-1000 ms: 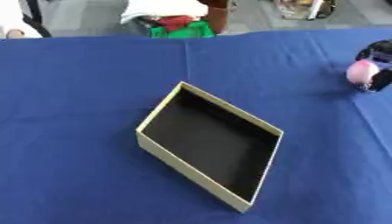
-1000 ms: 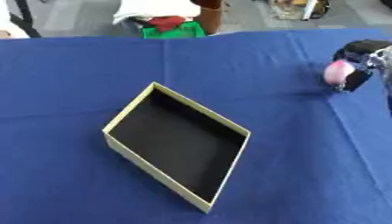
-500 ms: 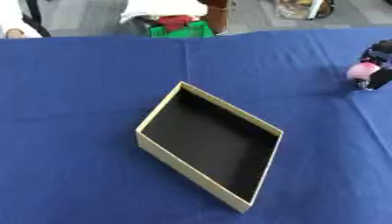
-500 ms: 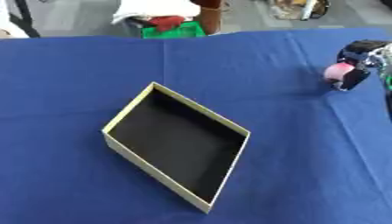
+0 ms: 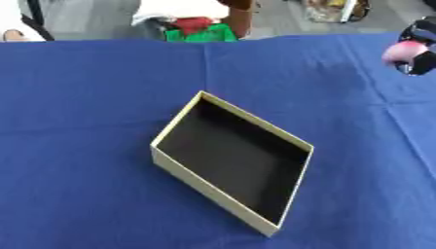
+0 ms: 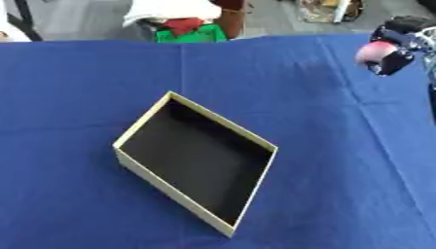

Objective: Pick up objects on the table and place them in the box.

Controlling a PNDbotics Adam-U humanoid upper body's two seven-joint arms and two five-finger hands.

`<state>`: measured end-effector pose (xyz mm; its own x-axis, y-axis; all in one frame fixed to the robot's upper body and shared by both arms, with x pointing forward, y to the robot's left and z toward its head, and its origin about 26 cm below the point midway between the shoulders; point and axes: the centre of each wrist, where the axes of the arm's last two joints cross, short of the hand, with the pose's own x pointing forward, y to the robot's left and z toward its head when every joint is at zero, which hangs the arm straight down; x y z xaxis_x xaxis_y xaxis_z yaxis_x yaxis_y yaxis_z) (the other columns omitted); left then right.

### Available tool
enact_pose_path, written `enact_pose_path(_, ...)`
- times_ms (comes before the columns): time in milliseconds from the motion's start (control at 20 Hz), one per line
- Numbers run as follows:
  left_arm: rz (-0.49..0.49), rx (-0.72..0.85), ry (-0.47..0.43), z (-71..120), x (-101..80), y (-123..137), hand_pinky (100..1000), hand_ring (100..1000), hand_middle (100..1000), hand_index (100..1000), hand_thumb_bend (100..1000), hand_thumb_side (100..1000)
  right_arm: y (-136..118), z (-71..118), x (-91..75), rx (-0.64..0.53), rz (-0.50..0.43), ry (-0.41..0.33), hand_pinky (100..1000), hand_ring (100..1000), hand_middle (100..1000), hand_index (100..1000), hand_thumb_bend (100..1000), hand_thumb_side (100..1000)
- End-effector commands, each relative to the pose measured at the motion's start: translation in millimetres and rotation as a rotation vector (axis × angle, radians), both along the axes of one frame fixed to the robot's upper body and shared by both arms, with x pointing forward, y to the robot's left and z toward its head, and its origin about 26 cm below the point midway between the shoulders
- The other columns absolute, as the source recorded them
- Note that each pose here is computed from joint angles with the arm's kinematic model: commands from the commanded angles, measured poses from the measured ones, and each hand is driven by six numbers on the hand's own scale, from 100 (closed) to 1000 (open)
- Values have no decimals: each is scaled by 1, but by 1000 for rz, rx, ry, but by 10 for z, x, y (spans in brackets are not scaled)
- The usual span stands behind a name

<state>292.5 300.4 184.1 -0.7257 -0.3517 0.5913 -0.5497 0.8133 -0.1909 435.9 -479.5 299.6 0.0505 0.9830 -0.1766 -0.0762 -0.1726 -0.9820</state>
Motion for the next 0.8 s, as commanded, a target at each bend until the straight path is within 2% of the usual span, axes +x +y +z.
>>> enact_pose_path(50,3,10,-27,73,-20,12,741,634,704,692,536,938,-68,328,-163,-1,31,-112,583,643,557,697,100,100)
enact_pose_path(250,3,10,-29,75,-19,11,741,634,704,693,535,937,-29,351,-213,9,83,-154,524,632,629,753,108,100)
enact_pose_path(400,4,9,-31,79,-18,13,741,634,701,693,535,935,36,382,-234,0,131,-173,511,632,634,758,107,100)
enact_pose_path(800,2,11,-35,90,-14,8,741,634,700,692,537,934,405,566,-350,-87,389,-252,518,641,649,770,118,100)
